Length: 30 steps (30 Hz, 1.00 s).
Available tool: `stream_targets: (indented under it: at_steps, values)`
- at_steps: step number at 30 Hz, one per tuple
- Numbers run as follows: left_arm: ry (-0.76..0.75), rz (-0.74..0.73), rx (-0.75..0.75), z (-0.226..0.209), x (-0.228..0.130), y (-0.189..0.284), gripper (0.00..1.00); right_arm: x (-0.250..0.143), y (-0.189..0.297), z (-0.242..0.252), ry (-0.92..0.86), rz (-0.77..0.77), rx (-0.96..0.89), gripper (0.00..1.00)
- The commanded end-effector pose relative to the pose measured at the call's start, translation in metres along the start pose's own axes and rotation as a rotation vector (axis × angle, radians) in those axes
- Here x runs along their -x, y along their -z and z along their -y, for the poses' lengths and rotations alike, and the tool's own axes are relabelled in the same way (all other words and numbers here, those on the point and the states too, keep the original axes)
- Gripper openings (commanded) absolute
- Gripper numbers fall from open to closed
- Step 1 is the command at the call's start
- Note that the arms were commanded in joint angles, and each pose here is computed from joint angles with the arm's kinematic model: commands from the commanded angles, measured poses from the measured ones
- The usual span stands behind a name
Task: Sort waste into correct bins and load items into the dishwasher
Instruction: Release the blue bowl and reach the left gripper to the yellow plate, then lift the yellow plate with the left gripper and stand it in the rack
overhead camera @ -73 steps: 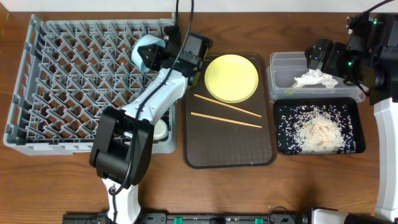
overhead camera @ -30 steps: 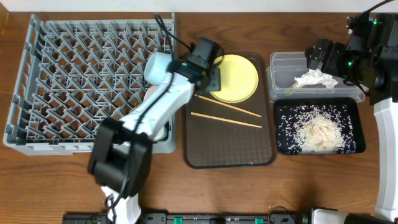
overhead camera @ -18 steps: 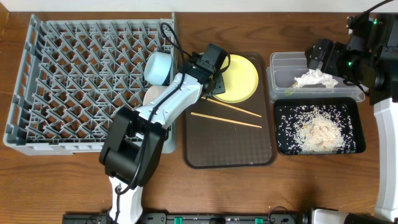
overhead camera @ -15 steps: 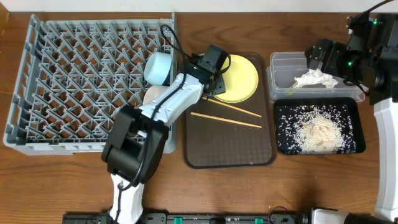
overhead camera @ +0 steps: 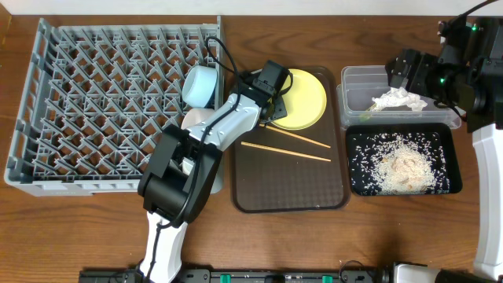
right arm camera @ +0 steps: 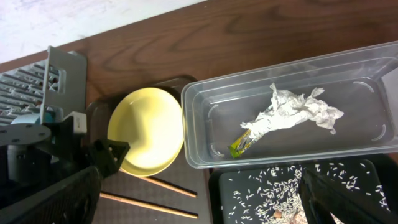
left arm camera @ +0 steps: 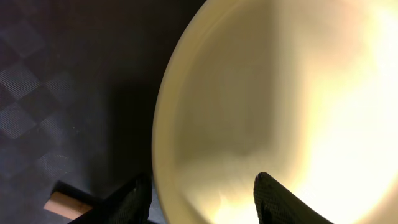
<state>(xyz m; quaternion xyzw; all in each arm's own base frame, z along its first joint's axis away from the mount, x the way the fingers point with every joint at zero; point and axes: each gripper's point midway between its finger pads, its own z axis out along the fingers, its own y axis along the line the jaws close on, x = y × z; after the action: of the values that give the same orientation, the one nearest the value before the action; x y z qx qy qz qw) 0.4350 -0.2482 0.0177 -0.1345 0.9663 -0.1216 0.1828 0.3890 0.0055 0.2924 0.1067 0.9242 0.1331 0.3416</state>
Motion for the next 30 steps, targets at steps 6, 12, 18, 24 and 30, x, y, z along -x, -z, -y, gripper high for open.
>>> stream_targets:
  at_steps: [6,12,18,24,30]
  values:
    - [0.006,-0.020,0.039,-0.010,-0.007,-0.028,0.54,0.000,0.000,0.001,-0.011,-0.002,0.001,0.99]
    - [0.006,-0.024,0.038,-0.010,-0.009,-0.033,0.11,0.000,-0.001,0.001,-0.011,-0.002,0.001,0.99]
    - [0.005,-0.017,0.030,-0.008,-0.007,-0.030,0.08,0.000,-0.001,0.001,-0.011,-0.002,0.001,0.99]
    - [-0.177,0.048,-0.029,0.011,0.013,0.005,0.07,0.000,0.000,0.001,-0.011,-0.002,0.001,0.99]
    - [-0.347,0.138,-0.059,0.024,0.034,0.056,0.07,0.000,0.000,0.001,-0.011,-0.002,0.001,0.99]
